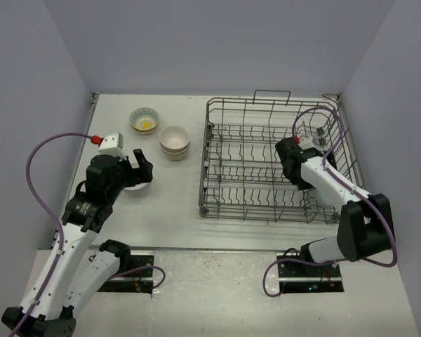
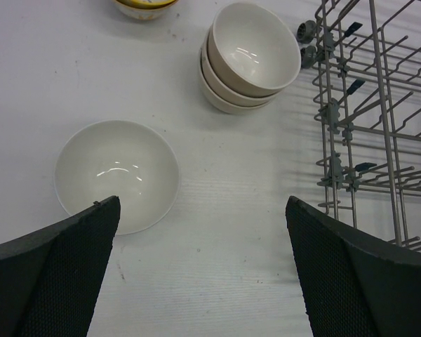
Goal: Unload the bowls from the dish rack
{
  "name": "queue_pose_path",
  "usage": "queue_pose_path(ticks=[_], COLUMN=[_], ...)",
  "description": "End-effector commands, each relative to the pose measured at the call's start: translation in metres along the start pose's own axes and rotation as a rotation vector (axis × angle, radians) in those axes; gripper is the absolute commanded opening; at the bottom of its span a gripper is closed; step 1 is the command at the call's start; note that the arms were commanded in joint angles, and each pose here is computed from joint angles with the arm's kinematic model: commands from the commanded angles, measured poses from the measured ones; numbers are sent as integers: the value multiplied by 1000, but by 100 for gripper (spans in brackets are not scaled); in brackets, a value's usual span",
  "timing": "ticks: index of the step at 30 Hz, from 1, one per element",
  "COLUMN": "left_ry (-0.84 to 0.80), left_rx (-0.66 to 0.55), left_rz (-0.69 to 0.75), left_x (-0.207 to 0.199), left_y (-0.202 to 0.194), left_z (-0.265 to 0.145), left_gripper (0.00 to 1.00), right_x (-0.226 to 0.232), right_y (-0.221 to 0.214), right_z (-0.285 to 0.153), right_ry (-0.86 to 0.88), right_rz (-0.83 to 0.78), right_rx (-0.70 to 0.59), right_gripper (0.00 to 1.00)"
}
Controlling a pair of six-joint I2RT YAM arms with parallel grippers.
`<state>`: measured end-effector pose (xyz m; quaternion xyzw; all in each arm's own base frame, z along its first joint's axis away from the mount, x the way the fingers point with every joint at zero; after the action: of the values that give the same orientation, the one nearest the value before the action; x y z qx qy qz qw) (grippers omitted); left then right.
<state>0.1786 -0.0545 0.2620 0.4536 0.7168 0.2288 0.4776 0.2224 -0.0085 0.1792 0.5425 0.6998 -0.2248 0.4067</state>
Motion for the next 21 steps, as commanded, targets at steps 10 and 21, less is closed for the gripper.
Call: queue_pose_path(ticks=[10, 21], left_ry=[-54, -65], left_rx=[-31, -12], left_rz=[25, 34], left_x=[-8, -10], left_y=[7, 5], left_z=[-5, -3], left_gripper=[100, 100], right_x=[-22, -17], right_y=[-6, -13], right_z=[-3, 3], right_ry=[-142, -176], right_rz=[40, 15], right_rx=[-20, 4], right_gripper=[85, 51])
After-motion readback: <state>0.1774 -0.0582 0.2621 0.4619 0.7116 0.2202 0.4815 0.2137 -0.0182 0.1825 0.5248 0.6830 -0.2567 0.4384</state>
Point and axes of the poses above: each gripper's point midway between its finger pads, its own z axis out along the fingers, its own x axis along the line the jaws close on, y = z × x, the point moved 8 cm from there along -z, back along the fingers, and after that the axes turned 15 degrees about -z, right-handed, at the moved point
